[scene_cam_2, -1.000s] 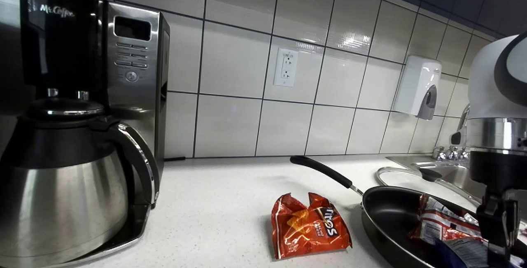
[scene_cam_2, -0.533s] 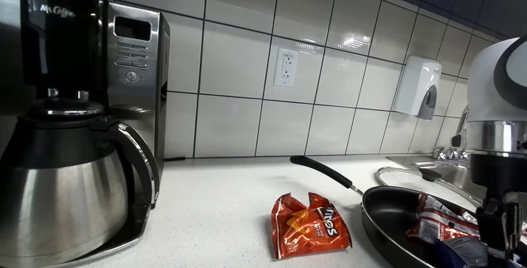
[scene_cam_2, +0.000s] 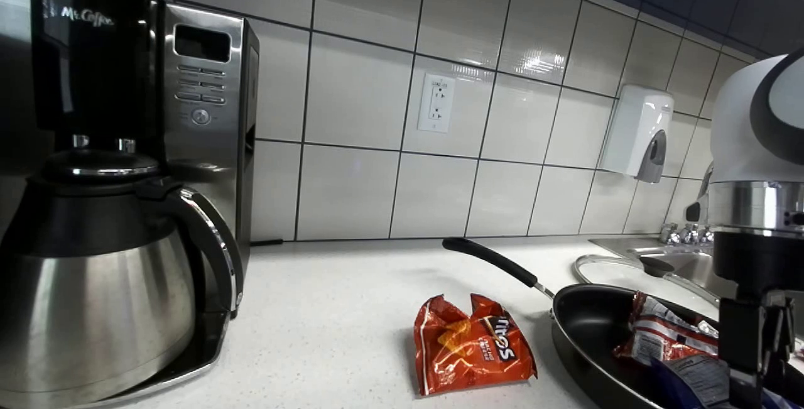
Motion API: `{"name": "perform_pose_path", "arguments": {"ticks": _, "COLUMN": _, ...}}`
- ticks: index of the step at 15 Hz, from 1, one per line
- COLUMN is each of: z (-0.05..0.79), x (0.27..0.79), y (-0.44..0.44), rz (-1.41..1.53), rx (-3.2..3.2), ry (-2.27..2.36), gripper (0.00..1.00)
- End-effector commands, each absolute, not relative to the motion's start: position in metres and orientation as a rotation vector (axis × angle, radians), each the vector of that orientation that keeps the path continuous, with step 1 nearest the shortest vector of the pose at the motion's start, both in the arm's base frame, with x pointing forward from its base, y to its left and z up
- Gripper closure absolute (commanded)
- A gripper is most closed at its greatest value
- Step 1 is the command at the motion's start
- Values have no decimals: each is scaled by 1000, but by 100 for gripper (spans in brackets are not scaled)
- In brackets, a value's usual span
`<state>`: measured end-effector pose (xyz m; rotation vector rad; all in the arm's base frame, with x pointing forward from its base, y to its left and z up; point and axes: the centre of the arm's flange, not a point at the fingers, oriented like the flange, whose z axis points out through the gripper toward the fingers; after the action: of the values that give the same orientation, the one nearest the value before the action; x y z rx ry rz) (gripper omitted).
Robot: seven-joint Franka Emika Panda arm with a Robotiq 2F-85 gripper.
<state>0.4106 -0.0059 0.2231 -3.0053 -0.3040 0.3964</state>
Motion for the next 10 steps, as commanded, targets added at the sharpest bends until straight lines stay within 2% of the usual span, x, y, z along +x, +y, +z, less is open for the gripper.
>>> {"name": "perform_pose_path", "arguments": {"ticks": 1, "z": 237, "x": 414, "y": 3, "rz": 353, "rx": -2995, "ry": -309, "gripper": 0}}
{"name": "perform_pose_path", "arguments": {"ticks": 10, "z": 273, "x": 429, "y": 40, "rz": 239, "rx": -3000, "ry": -348, "gripper": 0}}
